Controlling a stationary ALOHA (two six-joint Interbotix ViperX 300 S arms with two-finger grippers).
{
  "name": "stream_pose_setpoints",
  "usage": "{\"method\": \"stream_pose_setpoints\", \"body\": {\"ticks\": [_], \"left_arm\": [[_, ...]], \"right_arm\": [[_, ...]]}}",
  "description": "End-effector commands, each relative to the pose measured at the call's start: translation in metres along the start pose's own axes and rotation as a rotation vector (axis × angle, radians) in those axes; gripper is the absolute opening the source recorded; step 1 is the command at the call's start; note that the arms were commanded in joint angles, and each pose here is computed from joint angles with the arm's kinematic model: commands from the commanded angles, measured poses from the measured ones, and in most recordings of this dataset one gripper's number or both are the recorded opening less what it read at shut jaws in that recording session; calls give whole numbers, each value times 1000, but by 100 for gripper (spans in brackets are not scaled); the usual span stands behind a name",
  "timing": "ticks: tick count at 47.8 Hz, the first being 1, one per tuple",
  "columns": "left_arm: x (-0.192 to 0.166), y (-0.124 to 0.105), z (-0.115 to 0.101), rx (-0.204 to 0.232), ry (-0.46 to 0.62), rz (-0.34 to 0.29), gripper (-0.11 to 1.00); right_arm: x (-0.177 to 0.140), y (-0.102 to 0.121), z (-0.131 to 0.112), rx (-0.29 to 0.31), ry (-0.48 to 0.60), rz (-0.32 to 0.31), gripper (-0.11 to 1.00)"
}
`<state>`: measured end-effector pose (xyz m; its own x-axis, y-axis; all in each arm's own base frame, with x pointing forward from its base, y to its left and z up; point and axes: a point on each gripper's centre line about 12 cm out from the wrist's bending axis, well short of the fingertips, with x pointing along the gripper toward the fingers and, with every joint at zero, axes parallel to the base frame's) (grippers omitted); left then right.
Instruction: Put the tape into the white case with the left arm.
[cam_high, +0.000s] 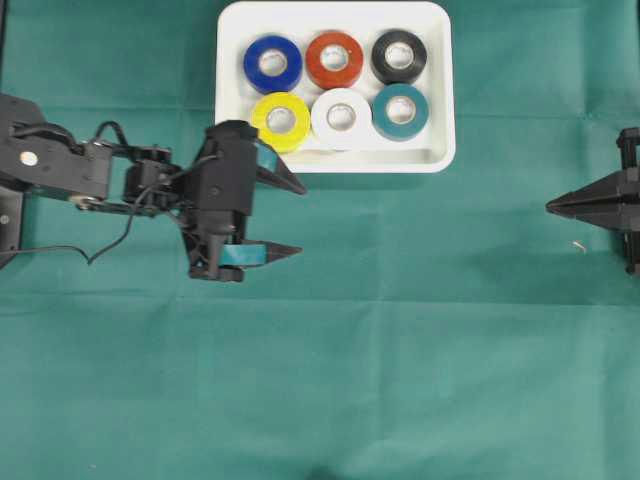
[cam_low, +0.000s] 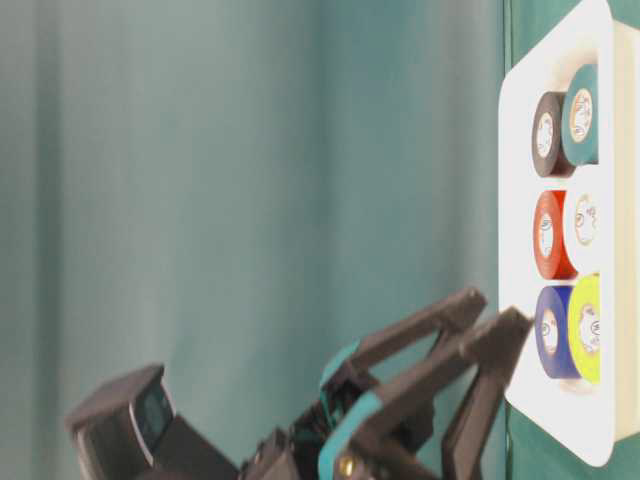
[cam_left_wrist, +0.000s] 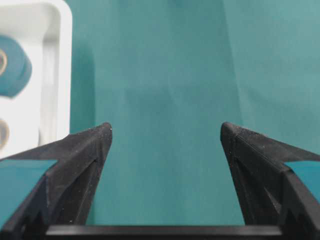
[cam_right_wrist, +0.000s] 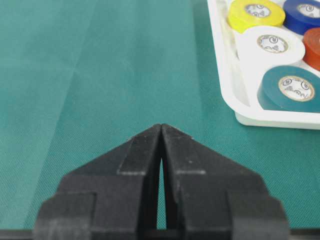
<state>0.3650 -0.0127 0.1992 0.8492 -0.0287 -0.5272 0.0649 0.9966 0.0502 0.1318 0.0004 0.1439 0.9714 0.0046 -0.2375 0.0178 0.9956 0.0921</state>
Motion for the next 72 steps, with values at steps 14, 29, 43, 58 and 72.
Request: {"method": "stream_pose_setpoints", "body": {"ticks": [14, 29, 43, 58, 72], "left_arm": [[-38, -2, -7, -1, -58, 0, 88], [-66, -2, -22, -1, -164, 9, 88], [-88, -3, -42, -1, -194, 12, 86], [-113, -4, -58, -1, -230, 14, 86], [-134, -5, -80, -1, -260, 15, 86]], "right_arm": [[1, 0, 5, 0, -11, 0, -9], [1, 0, 4, 0, -9, 0, -9], [1, 0, 5, 0, -11, 0, -9], [1, 0, 5, 0, -11, 0, -9], [1, 0, 5, 0, -9, 0, -9]]}}
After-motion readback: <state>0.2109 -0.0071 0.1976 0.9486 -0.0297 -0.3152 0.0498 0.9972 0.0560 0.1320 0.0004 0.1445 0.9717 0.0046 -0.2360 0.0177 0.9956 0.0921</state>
